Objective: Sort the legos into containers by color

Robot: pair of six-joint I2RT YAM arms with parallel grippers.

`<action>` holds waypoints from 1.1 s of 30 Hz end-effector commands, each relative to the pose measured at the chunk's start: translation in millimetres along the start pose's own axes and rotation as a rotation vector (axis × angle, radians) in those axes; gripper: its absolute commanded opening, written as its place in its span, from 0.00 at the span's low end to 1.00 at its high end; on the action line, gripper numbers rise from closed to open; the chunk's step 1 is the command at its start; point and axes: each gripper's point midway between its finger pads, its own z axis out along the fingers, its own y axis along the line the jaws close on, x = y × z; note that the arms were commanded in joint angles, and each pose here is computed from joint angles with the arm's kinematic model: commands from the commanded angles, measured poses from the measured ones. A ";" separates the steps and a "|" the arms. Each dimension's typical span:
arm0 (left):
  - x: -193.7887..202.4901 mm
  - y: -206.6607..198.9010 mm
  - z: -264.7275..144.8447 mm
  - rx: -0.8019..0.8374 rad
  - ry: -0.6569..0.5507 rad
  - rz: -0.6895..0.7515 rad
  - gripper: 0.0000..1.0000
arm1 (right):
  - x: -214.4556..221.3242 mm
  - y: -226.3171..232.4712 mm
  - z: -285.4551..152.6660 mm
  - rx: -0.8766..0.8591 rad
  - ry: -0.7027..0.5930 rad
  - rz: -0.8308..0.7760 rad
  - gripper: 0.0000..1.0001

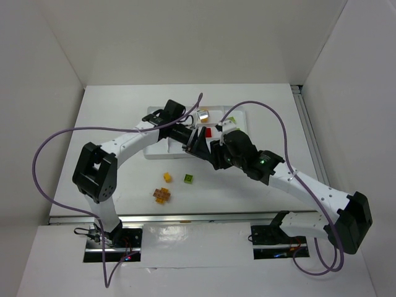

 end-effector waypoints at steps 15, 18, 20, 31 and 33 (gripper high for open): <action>-34.3 13.5 -23.2 0.025 -0.089 -0.007 0.90 | -30.1 5.1 -16.0 -0.023 -0.098 0.003 0.46; -30.6 10.1 -9.4 0.066 -0.060 -0.010 0.90 | -30.1 5.1 -16.0 -0.023 -0.098 0.003 0.46; -32.2 4.6 -3.3 0.078 -0.059 0.013 0.90 | -31.7 7.6 -16.0 -0.036 -0.104 0.003 0.46; -19.1 0.6 17.4 0.137 -0.009 -0.008 0.83 | -32.3 8.2 -10.8 -0.036 -0.104 -0.006 0.46; -16.3 1.4 21.9 0.140 0.002 -0.014 0.80 | -30.3 7.9 -8.3 -0.033 -0.095 -0.007 0.46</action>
